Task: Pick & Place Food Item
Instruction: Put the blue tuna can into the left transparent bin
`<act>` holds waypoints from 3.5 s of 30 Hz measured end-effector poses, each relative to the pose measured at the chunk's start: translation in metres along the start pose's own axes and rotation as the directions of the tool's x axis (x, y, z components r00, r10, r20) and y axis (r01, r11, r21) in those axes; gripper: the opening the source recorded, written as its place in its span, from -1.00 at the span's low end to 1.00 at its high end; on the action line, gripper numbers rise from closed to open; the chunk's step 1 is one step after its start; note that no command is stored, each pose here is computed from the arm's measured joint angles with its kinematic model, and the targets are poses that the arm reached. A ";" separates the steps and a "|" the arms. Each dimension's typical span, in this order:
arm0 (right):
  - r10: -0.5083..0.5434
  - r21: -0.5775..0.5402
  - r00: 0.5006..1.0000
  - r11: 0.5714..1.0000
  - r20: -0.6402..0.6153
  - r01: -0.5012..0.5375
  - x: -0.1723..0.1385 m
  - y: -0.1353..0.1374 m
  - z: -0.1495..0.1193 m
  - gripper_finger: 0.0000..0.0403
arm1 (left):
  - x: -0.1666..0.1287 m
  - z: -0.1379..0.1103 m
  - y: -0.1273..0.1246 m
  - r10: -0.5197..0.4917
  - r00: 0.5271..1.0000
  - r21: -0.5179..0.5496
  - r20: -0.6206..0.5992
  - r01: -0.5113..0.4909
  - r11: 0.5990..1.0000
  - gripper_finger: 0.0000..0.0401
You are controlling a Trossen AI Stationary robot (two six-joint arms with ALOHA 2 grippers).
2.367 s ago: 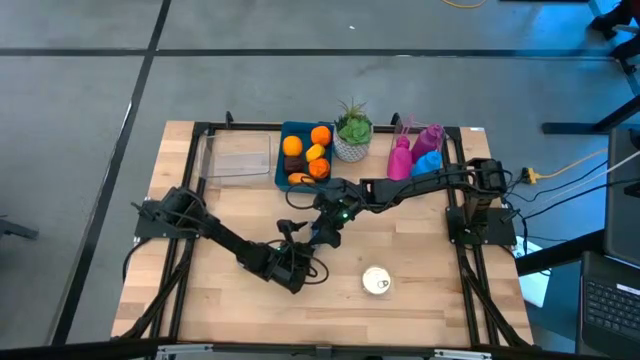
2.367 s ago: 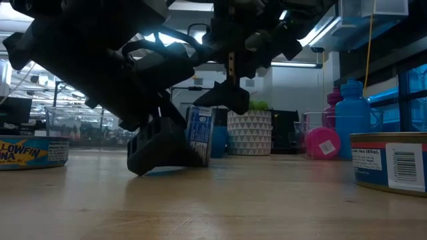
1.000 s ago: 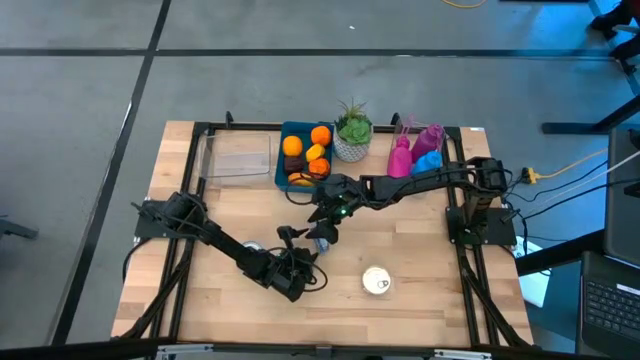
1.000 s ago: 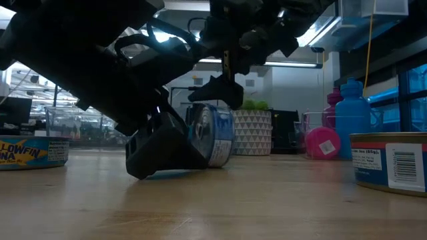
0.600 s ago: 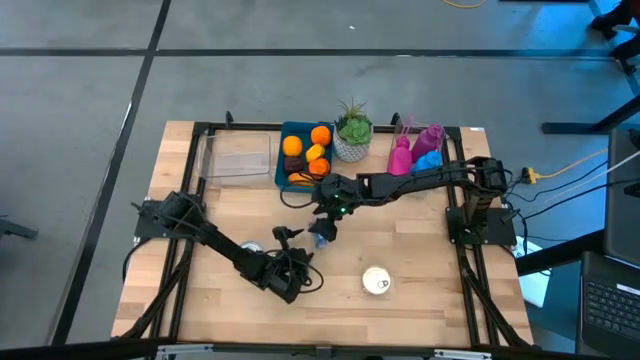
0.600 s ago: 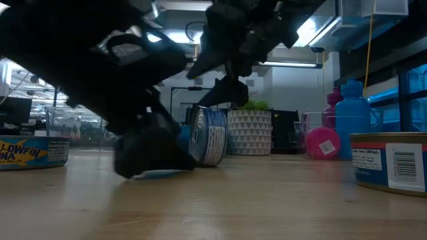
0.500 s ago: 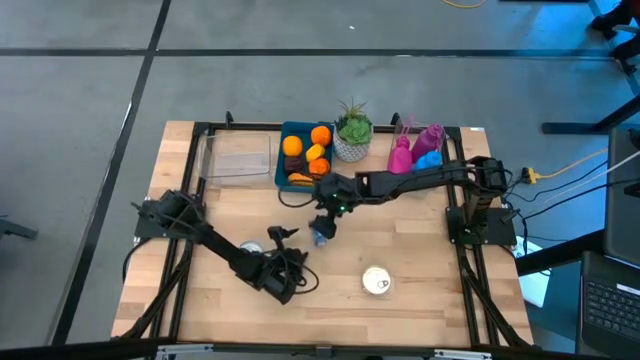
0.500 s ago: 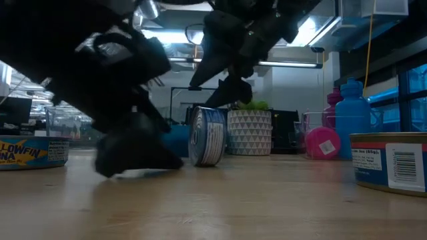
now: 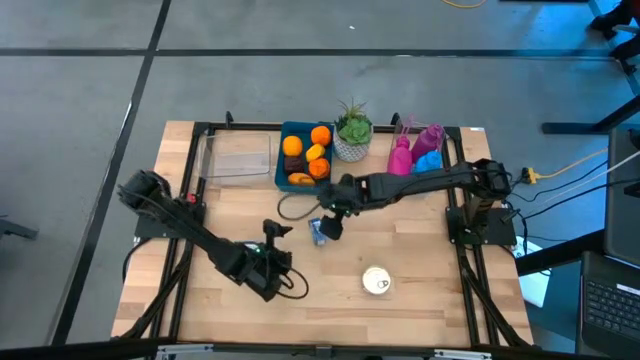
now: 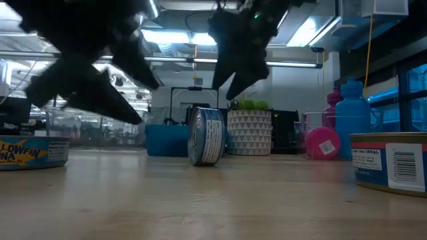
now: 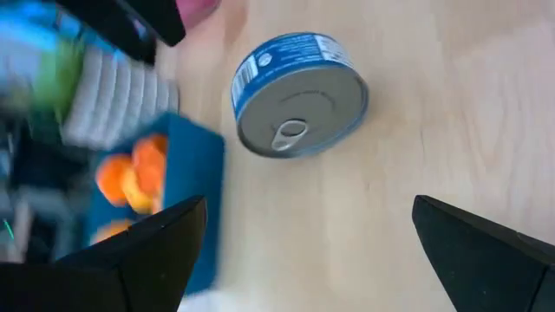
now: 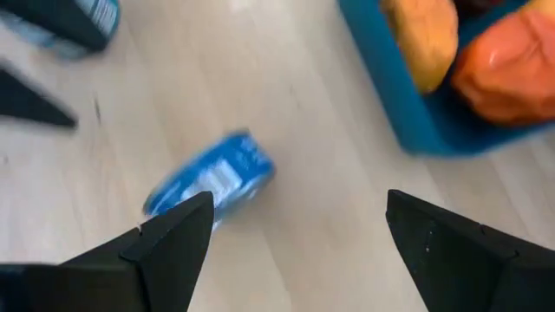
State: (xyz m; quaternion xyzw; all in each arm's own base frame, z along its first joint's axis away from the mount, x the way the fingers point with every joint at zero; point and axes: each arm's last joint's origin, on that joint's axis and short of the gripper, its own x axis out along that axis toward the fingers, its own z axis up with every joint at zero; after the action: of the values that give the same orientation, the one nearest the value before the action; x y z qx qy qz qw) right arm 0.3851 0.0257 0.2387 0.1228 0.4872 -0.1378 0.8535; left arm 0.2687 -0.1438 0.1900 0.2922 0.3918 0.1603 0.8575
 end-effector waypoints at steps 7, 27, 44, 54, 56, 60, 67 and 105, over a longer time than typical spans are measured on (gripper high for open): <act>-0.175 0.004 0.984 0.985 0.041 0.175 -0.033 0.029 -0.026 0.69 | -0.018 0.000 0.044 -0.150 0.989 0.429 -0.001 0.136 0.893 0.99; -0.252 0.232 0.963 0.946 0.095 0.224 -0.100 0.109 -0.135 0.69 | 0.065 0.074 0.132 -0.416 0.856 0.621 -0.306 0.511 0.594 0.95; -0.216 0.213 0.967 0.959 0.133 0.185 -0.103 0.127 -0.189 0.69 | 0.087 0.075 0.124 -0.429 0.851 0.669 -0.303 0.511 0.540 0.85; -0.208 0.155 0.968 0.970 0.143 0.185 -0.105 0.130 -0.194 0.69 | 0.092 0.086 0.110 -0.415 0.882 0.734 -0.223 0.432 0.524 0.85; -0.203 0.149 0.969 0.972 0.144 0.181 -0.106 0.131 -0.196 0.69 | 0.094 0.086 0.107 -0.434 0.871 0.719 -0.229 0.452 0.528 0.85; -0.192 0.143 0.970 0.975 0.148 0.171 -0.108 0.133 -0.199 0.69 | 0.102 0.084 0.097 -0.451 0.857 0.705 -0.250 0.480 0.522 0.85; -0.181 0.145 0.969 0.977 0.168 0.158 -0.109 0.135 -0.200 0.69 | 0.111 0.084 0.082 -0.458 0.849 0.721 -0.264 0.489 0.491 0.85; -0.139 0.148 0.974 0.982 0.178 0.113 -0.108 0.140 -0.198 0.69 | 0.111 0.081 0.083 -0.409 0.862 0.731 -0.298 0.482 0.483 -0.41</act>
State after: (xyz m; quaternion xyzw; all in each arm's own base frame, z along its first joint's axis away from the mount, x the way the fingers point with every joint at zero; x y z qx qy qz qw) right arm 0.2242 0.2365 0.2446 0.1364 0.4006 -0.2360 0.8747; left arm 0.3985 -0.0540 0.2198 0.5182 0.5184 -0.2436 0.6351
